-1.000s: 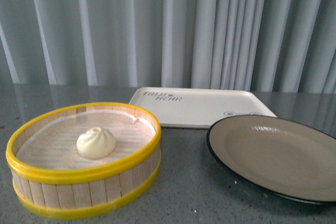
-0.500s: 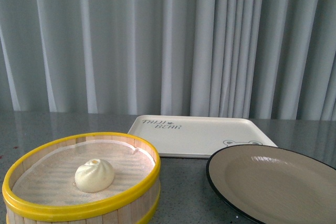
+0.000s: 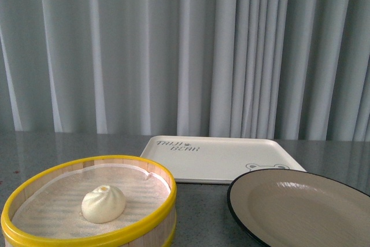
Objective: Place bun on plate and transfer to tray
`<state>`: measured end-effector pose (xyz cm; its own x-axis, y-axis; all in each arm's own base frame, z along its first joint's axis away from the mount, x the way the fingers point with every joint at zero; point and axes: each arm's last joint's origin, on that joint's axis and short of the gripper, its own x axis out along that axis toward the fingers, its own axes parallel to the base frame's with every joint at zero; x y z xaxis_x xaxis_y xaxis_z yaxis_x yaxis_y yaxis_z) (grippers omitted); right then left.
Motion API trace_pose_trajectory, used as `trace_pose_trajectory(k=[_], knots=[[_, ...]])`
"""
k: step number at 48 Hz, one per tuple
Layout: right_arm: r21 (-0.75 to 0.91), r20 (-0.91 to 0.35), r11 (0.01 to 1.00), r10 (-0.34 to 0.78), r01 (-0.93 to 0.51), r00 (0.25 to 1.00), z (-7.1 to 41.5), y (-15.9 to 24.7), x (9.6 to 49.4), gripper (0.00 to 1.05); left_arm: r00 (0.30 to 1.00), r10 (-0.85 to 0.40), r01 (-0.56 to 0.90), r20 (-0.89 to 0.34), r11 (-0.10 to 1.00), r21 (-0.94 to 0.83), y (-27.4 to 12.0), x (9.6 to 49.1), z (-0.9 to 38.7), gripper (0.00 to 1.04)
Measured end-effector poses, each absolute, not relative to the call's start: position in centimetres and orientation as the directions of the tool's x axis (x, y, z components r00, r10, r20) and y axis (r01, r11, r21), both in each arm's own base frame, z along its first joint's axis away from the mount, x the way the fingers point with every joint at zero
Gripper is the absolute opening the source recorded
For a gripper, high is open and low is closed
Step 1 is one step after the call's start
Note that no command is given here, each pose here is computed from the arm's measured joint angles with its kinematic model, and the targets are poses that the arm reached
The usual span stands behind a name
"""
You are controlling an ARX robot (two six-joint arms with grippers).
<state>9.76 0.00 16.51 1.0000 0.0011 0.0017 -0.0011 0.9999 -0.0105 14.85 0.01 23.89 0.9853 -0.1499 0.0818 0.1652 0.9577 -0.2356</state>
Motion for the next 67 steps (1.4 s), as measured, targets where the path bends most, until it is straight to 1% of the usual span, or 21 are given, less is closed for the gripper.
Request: trace_pose_trajectory(k=[3, 6, 10, 12, 16, 19, 26, 29, 34, 37, 46, 52, 67], knots=[[-0.01, 0.002, 1.0, 0.001, -0.001, 1.0, 16.5, 0.0, 9.8, 0.96, 0.976, -0.179, 0.204, 0.122, 0.951, -0.231, -0.4, 16.5, 26.1, 0.98], [-0.01, 0.002, 1.0, 0.002, -0.002, 1.0, 16.5, 0.0, 9.8, 0.96, 0.968, -0.217, 0.239, 0.126, 0.948, -0.212, -1.1, 18.2, 27.7, 0.98], [-0.01, 0.002, 1.0, 0.001, -0.001, 1.0, 16.5, 0.0, 9.8, 0.96, 0.937, -0.345, 0.349, 0.054, 0.93, -0.119, -2.9, 21.4, 29.5, 0.98], [-0.01, 0.002, 1.0, 0.002, -0.002, 1.0, 16.5, 0.0, 9.8, 0.96, 0.931, -0.364, 0.365, 0.026, 0.927, -0.081, -3.5, 22.6, 30.2, 0.98], [-0.01, 0.002, 1.0, 0.002, -0.002, 1.0, 16.5, 0.0, 9.8, 0.96, 0.935, -0.345, 0.345, -0.077, 0.938, -0.017, -4.3, 25.2, 31.6, 0.98], [-0.01, 0.002, 1.0, 0.001, -0.001, 1.0, 16.5, 0.0, 9.8, 0.96, 0.942, -0.287, 0.299, -0.175, 0.953, 0.048, -4.9, 27.3, 32.2, 0.98], [-0.01, 0.002, 1.0, 0.002, -0.002, 1.0, 16.5, 0.0, 9.8, 0.96, 0.921, -0.264, 0.31, -0.285, 0.942, 0.128, -6.3, 30.2, 32.4, 0.98], [-0.01, 0.002, 1.0, 0.002, -0.002, 1.0, 16.5, 0.0, 9.8, 0.96, 0.911, -0.257, 0.312, -0.322, 0.941, 0.131, -7.1, 31.1, 32.7, 0.98], [-0.01, 0.002, 1.0, 0.001, -0.001, 1.0, 16.5, 0.0, 9.8, 0.96, 0.902, -0.223, 0.293, -0.369, 0.945, 0.147, -7.9, 31.9, 32.2, 0.98], [-0.01, 0.002, 1.0, 0.001, -0.001, 1.0, 16.5, 0.0, 9.8, 0.96, 0.9, -0.231, 0.306, -0.371, 0.939, 0.159, -8.2, 32.3, 31.6, 0.98], [-0.01, 0.002, 1.0, 0.002, -0.002, 1.0, 16.5, 0.0, 9.8, 0.96, 0.866, -0.208, 0.301, -0.455, 0.943, 0.142, -8.1, 33.7, 29.2, 0.98], [-0.01, 0.002, 1.0, 0.002, -0.002, 1.0, 16.5, 0.0, 9.8, 0.96, 0.82, -0.189, 0.29, -0.54, 0.951, 0.109, -7.7, 34.2, 27.3, 0.98], [-0.01, 0.002, 1.0, 0.001, -0.001, 1.0, 16.5, 0.0, 9.8, 0.96, 0.806, -0.198, 0.28, -0.557, 0.958, 0.063, -7.2, 34.8, 25.9, 0.98]])
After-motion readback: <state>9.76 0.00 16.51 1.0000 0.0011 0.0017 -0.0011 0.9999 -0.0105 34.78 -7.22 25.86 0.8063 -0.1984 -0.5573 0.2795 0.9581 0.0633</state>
